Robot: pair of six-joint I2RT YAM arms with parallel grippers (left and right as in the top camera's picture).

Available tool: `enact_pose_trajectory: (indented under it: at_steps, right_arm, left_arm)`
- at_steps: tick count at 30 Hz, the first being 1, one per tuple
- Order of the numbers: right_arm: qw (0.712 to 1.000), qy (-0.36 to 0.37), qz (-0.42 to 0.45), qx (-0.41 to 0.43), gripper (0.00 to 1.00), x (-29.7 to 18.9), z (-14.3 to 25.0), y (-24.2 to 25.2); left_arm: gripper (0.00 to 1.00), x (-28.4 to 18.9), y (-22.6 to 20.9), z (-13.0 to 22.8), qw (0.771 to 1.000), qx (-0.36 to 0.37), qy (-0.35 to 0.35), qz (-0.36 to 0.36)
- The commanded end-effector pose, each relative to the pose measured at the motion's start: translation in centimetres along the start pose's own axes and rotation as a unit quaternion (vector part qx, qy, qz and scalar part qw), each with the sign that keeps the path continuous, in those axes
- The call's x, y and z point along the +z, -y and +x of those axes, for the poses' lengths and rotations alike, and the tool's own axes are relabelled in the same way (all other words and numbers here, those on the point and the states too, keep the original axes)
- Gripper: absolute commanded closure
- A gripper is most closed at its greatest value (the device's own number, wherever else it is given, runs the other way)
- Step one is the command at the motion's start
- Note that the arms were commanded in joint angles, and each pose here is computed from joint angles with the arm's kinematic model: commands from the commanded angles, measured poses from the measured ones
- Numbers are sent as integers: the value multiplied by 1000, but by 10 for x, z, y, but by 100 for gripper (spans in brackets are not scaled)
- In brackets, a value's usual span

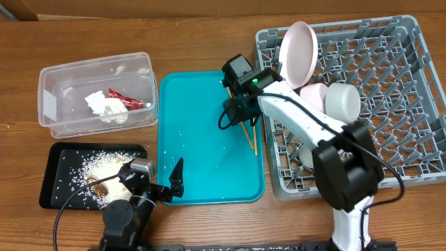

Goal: Sort waste into correct bins and load items into the dishwasher
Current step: 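Grasp one wooden chopstick on the teal tray with the right gripper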

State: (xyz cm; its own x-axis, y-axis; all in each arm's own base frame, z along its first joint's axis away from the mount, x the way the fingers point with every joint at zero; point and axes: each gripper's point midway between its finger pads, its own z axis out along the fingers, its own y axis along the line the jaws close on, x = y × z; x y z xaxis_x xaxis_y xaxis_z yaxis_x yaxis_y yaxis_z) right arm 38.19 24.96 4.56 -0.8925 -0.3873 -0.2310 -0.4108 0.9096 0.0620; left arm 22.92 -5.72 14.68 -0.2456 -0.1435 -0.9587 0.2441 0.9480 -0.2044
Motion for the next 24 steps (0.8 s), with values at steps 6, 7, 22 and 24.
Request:
enact_pose_trajectory:
  at_steps: [6, 7, 22, 24]
  right_arm:
    - [999, -14, 7, 32, 62, 25, 1, 20]
    - [999, -20, -8, 33, 63, 28, 3, 16]
    - [998, -53, -15, 15, 96, 39, 15, -3]
    - [999, -37, -17, 18, 96, 21, 4, -3]
  left_arm:
    - [0, 0, -1, -1, 1000, 8, 5, -1]
    - [0, 0, -1, -1, 1000, 8, 5, -1]
    - [0, 0, -1, -1, 1000, 8, 5, -1]
    - [0, 0, -1, -1, 1000, 8, 5, -1]
